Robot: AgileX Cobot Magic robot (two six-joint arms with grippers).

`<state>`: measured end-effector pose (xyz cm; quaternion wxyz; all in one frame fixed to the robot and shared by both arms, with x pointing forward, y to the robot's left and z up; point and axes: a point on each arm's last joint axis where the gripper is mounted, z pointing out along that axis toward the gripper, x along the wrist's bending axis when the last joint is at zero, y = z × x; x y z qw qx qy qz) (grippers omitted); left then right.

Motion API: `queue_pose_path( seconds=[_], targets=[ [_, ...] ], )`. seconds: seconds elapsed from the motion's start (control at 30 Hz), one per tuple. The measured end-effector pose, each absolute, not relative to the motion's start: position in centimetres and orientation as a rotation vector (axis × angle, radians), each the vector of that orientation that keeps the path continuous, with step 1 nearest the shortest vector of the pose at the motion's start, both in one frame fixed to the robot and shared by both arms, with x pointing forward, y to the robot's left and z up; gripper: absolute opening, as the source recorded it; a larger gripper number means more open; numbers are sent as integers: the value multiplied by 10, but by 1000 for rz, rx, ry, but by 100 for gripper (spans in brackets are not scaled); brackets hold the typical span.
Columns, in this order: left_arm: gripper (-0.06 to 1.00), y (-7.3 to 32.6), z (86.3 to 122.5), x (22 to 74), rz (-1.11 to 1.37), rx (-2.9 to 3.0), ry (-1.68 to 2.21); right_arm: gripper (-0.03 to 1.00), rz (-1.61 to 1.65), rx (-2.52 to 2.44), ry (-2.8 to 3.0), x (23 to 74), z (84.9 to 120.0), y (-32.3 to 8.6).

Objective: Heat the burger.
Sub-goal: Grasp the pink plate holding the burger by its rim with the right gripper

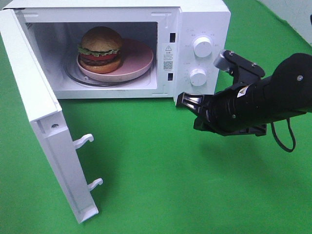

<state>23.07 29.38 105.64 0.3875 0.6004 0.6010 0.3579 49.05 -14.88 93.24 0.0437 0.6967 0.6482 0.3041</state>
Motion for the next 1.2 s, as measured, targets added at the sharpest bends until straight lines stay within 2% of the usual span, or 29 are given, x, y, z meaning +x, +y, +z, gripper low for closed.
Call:
queue_pose_path(
  seconds=[0.2,0.4,0.5,0.9,0.93,1.03,1.1,1.13,1.17,1.2],
  targets=[
    [99,294,1056,231,911,1528,1529,2,790,1947,2260,478,936,-149],
    [99,294,1056,231,911,1528,1529,2,575,1412,2695,479,953,-144],
    [99,294,1056,231,911,1528,1529,2,549,1339,2732,479,955,-144],
    [99,294,1056,231,911,1528,1529,4,241,248,2964,489,977,-150],
    [99,294,1056,231,911,1528,1529,6,204,30,2951,491,978,-151],
    [99,294,1056,231,911,1528,1529,8,178,-121,2928,494,981,-151],
    [99,294,1056,231,911,1528,1529,16,136,-264,2889,497,982,-152],
    [99,294,1056,231,911,1528,1529,16,136,-264,2889,497,982,-152],
    [99,294,1056,231,911,1528,1529,23,117,-301,2871,498,983,-153],
    [99,294,1056,231,911,1528,1529,23,117,-301,2871,498,983,-153]
  ],
)
